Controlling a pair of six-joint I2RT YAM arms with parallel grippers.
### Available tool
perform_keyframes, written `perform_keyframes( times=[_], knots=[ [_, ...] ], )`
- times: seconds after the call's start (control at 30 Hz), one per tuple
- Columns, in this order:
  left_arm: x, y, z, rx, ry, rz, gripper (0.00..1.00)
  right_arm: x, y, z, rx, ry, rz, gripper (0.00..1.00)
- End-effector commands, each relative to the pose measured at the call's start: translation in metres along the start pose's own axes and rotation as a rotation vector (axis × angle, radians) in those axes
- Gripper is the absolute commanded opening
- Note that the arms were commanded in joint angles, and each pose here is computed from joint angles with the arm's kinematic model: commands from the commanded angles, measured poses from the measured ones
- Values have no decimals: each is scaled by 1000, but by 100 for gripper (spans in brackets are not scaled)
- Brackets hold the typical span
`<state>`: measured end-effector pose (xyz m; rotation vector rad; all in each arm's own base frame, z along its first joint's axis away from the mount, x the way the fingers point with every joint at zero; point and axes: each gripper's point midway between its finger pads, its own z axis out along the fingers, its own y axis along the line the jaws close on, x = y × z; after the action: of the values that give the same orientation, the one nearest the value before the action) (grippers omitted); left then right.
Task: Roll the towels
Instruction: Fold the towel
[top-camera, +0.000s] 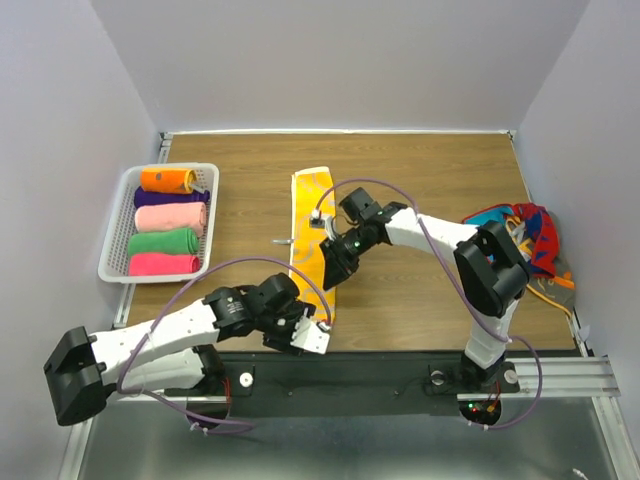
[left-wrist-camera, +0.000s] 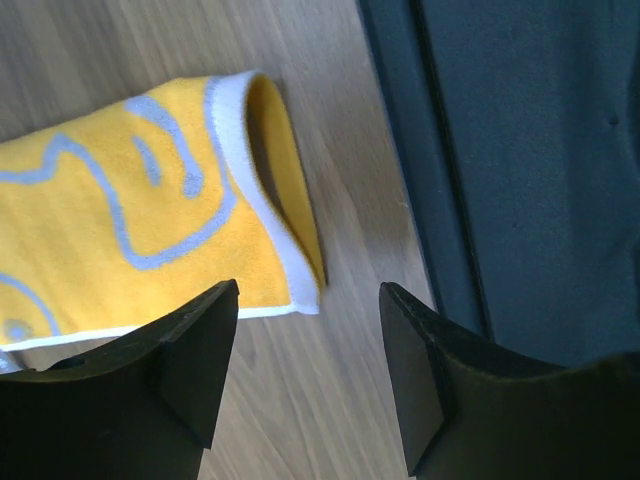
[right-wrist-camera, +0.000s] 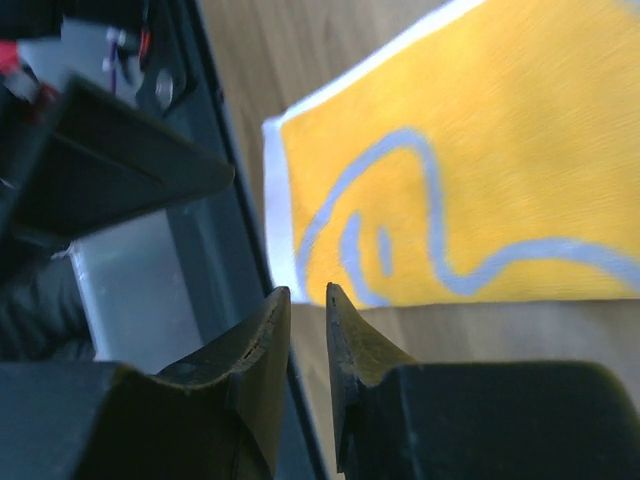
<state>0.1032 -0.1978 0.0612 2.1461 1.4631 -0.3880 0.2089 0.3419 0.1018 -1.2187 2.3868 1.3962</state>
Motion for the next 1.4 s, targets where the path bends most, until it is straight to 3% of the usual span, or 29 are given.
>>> perform_keyframes(
  times=[0.0, 0.13, 0.33, 0.53, 0.63, 0.77, 0.83, 0.97, 1.03, 1.07, 1.1, 1.13, 1.2, 1.37],
  knots=[
    [-21, 19, -13, -126, -101, 41, 69, 40, 37, 19, -139, 94, 14, 24],
    [-44, 29, -50, -285, -260, 12, 75, 66, 45, 35, -166, 165, 36, 22],
    [-33, 35, -62, -361, -224, -42, 75, 73, 32, 59, -141, 211, 77, 19],
    [-34, 33, -61, -356, -231, -28, 75, 73, 31, 63, -161, 212, 111, 19],
    [-35, 27, -58, -315, -232, 18, 75, 97, 25, 69, -178, 268, 207, 19],
    [-32, 15, -48, -225, -210, 63, 69, 104, 27, 72, -225, 290, 252, 19],
    [-29, 13, -41, -193, -186, 58, 63, 84, 37, 67, -238, 251, 205, 20],
    [-15, 5, -17, -73, -82, 26, 52, 48, 55, 51, -208, 169, 90, 26],
    [-12, 2, -12, -45, -66, 32, 52, 36, 62, 41, -201, 137, 71, 31],
    [-11, 2, -9, -46, -60, 35, 52, 24, 65, 30, -196, 99, 56, 41],
    [-10, 1, -7, -41, -58, 33, 52, 19, 65, 24, -190, 80, 55, 41],
    [-8, 1, -4, -39, -54, 31, 52, 15, 63, 18, -180, 61, 57, 49],
    [-6, 1, 0, -36, -47, 35, 56, 2, 53, 1, -149, 4, 71, 55],
    [8, 2, 21, -23, 22, 5, 57, -23, 16, -33, -84, -100, 127, 58]
  ],
)
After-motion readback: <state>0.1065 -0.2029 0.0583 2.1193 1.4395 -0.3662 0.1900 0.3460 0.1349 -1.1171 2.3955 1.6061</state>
